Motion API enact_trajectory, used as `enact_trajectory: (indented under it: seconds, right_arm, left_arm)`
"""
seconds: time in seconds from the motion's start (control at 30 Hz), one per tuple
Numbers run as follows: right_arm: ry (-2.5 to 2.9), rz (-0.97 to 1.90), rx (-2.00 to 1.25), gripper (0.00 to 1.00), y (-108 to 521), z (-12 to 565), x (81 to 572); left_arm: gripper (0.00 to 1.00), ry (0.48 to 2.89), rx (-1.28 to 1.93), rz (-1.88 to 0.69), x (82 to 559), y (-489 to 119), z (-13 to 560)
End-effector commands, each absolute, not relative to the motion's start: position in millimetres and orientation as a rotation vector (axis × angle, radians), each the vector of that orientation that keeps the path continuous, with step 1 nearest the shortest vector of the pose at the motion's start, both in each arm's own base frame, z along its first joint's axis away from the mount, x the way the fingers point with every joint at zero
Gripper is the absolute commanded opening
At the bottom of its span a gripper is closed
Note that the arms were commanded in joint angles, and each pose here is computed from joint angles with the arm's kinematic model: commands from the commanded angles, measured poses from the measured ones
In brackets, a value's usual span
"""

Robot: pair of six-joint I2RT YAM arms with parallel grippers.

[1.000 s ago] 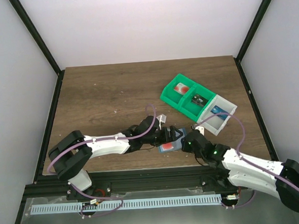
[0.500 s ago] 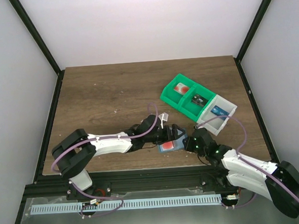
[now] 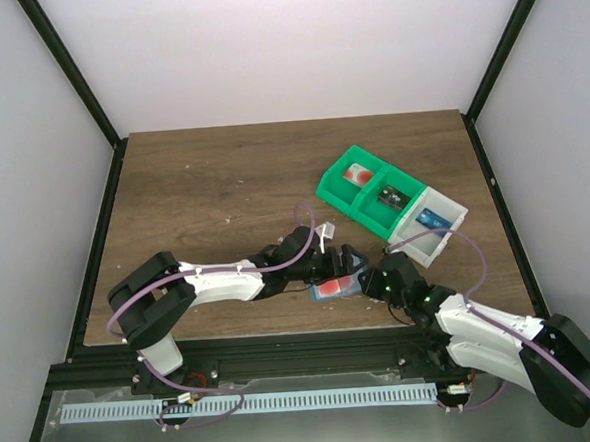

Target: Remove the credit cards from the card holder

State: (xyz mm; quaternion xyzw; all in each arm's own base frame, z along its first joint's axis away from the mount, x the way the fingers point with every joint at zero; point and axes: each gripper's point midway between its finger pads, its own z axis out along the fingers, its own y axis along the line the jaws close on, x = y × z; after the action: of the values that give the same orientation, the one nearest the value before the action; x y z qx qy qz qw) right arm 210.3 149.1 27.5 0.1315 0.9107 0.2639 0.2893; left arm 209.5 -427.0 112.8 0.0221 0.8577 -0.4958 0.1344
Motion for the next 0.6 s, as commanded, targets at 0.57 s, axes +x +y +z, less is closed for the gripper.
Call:
enact_trajectory:
  seconds: [0.57]
  right_arm:
    - [2.532,0.818,0.155,0.24,186,25,190]
  left_arm:
    - [1.00,2.420,-0.126,-1.339,236,-336,117]
